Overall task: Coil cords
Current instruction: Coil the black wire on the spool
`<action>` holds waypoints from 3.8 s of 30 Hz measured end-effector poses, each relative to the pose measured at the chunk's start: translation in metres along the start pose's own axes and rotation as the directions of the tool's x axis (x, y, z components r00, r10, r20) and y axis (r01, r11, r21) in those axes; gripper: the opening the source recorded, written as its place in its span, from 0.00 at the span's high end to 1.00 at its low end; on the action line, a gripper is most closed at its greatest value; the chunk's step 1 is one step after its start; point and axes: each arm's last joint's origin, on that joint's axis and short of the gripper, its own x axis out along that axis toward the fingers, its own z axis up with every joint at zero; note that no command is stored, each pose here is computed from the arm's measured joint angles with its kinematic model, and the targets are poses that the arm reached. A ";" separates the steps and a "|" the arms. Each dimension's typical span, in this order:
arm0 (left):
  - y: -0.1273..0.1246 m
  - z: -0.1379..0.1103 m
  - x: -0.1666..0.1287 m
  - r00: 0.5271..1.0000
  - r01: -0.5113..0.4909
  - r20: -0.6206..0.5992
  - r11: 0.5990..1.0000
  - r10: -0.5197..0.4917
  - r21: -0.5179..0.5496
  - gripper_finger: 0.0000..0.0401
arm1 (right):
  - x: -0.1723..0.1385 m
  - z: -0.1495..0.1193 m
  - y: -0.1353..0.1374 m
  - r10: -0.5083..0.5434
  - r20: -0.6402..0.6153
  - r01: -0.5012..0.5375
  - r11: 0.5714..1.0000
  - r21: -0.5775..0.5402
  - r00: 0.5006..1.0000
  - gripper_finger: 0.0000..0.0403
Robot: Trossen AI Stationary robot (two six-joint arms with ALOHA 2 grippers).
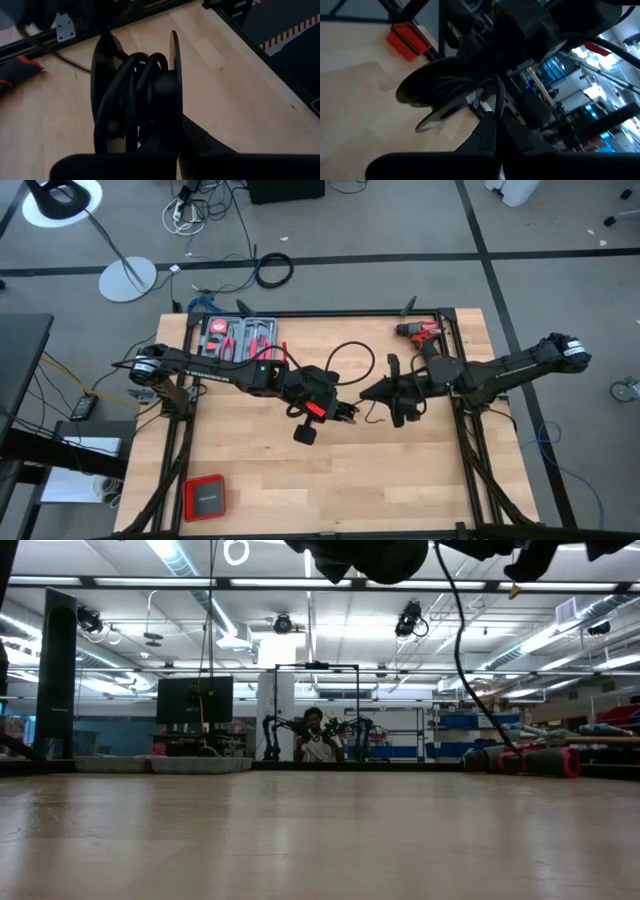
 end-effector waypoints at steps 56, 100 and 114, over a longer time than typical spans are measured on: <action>0.002 0.010 -0.001 0.983 -0.180 0.059 0.967 0.172 0.181 1.00 | 0.027 -0.077 0.050 0.369 -0.018 -0.252 0.671 0.697 0.929 0.91; 0.005 0.020 -0.002 0.962 -0.254 0.160 0.940 0.222 0.226 1.00 | 0.007 -0.087 0.080 0.158 -0.141 0.082 0.329 0.941 0.977 0.87; 0.008 0.029 -0.005 0.931 -0.332 0.247 0.906 0.269 0.263 1.00 | 0.008 -0.085 0.075 0.079 -0.138 0.093 0.419 0.903 0.987 0.84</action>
